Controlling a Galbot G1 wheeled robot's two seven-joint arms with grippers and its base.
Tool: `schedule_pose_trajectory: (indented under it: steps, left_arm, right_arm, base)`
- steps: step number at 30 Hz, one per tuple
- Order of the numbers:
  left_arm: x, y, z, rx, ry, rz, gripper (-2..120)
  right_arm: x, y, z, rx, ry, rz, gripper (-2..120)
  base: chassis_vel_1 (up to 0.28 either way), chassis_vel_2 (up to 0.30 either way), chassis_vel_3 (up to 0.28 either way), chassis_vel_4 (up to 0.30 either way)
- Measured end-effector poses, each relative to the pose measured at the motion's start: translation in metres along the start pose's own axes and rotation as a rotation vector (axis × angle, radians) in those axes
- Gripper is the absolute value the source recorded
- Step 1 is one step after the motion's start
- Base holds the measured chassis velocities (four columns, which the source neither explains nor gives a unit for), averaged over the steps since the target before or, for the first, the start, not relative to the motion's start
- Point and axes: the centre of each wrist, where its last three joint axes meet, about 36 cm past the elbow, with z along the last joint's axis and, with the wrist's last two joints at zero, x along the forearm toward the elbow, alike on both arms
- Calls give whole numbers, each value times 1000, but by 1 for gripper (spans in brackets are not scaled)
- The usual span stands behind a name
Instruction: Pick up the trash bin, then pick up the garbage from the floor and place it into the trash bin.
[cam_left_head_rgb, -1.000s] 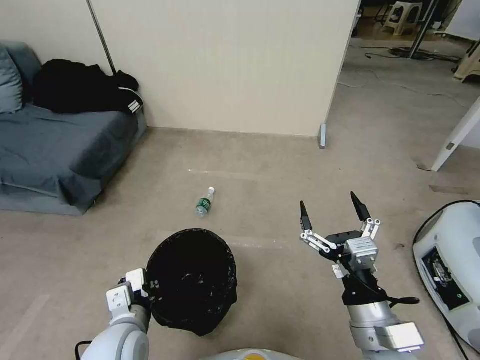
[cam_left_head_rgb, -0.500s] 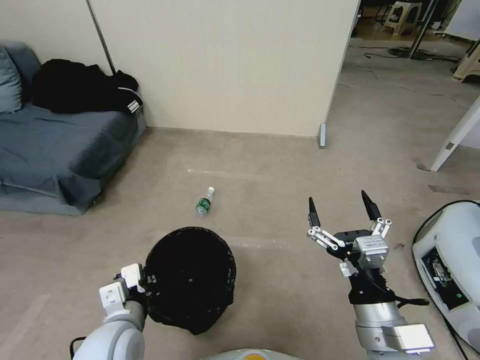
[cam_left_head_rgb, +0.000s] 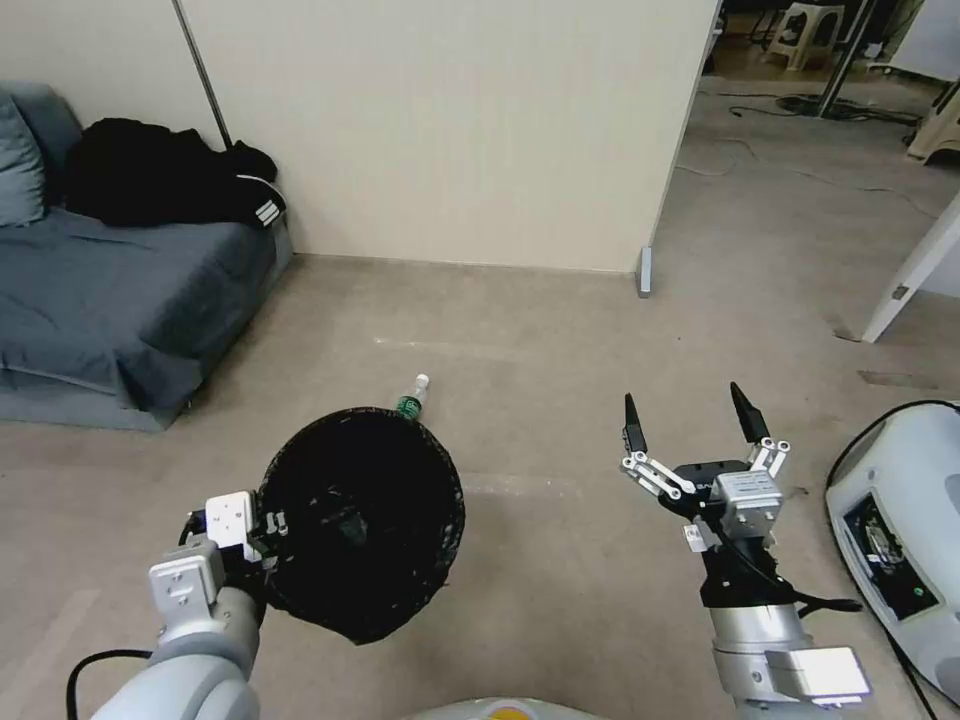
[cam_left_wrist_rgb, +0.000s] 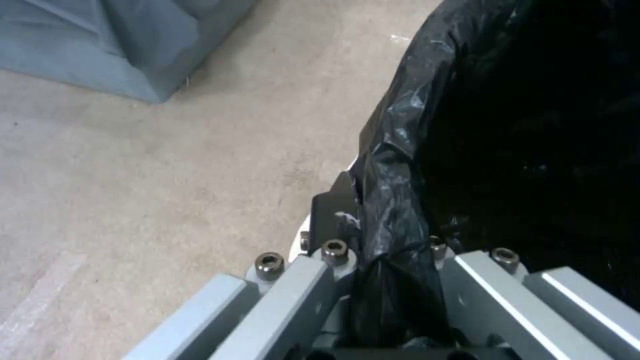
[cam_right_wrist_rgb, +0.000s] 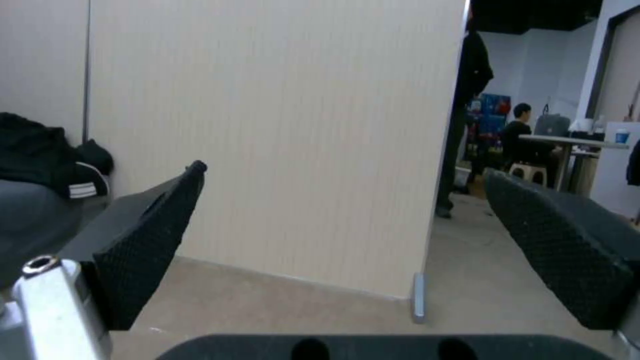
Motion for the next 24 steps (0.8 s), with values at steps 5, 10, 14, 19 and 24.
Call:
schedule_pose_trajectory:
  steps: [5, 10, 14, 19, 24]
  left_arm:
    - [1, 0, 1, -2, -4, 3, 1]
    - [1, 0, 2, 5, -4, 4, 1]
    - [1, 0, 2, 8, -3, 5, 1]
    - [0, 0, 2, 14, -3, 9, 1]
    - [0, -2, 2, 17, -5, 10, 1]
  right_arm:
    - [0, 1, 3, 1, 6, -2, 100]
    - [0, 1, 9, 4, 14, -4, 100]
    - [0, 1, 11, 5, 15, -4, 100]
    - [0, 2, 13, 12, 18, -10, 100]
    - [0, 2, 14, 16, 21, -12, 100]
  base:
    - [0, 0, 0, 0]
    - [0, 0, 0, 0]
    - [0, 0, 0, 0]
    - [0, 0, 0, 0]
    - [0, 0, 0, 0]
